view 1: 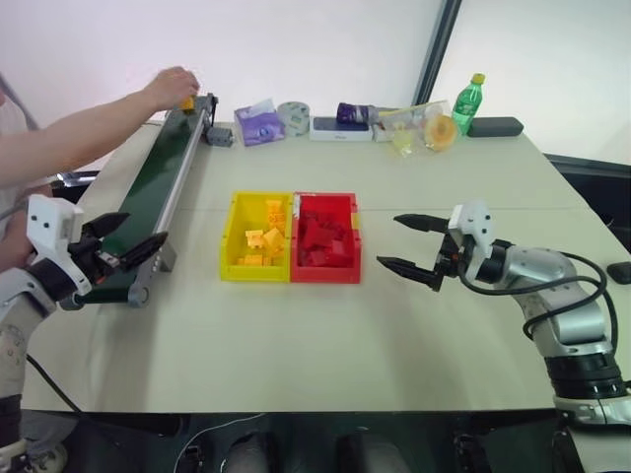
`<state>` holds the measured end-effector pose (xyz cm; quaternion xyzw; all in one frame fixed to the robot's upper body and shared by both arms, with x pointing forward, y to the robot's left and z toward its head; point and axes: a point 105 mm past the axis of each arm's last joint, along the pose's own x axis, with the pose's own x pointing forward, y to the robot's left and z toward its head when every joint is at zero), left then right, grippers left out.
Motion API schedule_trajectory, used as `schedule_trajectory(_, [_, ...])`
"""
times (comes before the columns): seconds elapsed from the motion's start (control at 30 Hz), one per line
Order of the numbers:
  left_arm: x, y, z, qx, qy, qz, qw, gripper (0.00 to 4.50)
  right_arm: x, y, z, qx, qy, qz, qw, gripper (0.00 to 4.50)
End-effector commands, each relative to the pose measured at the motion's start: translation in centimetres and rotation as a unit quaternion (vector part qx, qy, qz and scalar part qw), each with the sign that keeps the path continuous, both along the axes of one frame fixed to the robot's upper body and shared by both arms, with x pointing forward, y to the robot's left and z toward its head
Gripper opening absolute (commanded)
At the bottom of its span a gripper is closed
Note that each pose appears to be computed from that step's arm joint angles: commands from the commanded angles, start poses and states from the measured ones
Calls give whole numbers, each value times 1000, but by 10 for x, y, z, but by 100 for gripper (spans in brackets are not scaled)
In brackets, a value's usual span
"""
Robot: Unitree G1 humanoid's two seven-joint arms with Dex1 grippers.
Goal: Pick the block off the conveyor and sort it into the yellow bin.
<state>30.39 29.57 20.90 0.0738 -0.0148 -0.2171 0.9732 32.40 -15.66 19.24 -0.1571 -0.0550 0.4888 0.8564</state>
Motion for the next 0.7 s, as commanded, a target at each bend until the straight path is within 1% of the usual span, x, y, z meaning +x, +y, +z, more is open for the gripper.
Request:
schedule_trajectory(0.03, [-4, 3, 18, 22, -34, 3, 999, 443, -3, 1, 15, 1, -29, 7, 1000, 450])
schedule_trajectory(0.7, [-18, 12, 22, 12, -47, 33, 998, 443, 4, 9, 14, 3, -25, 28, 999, 450])
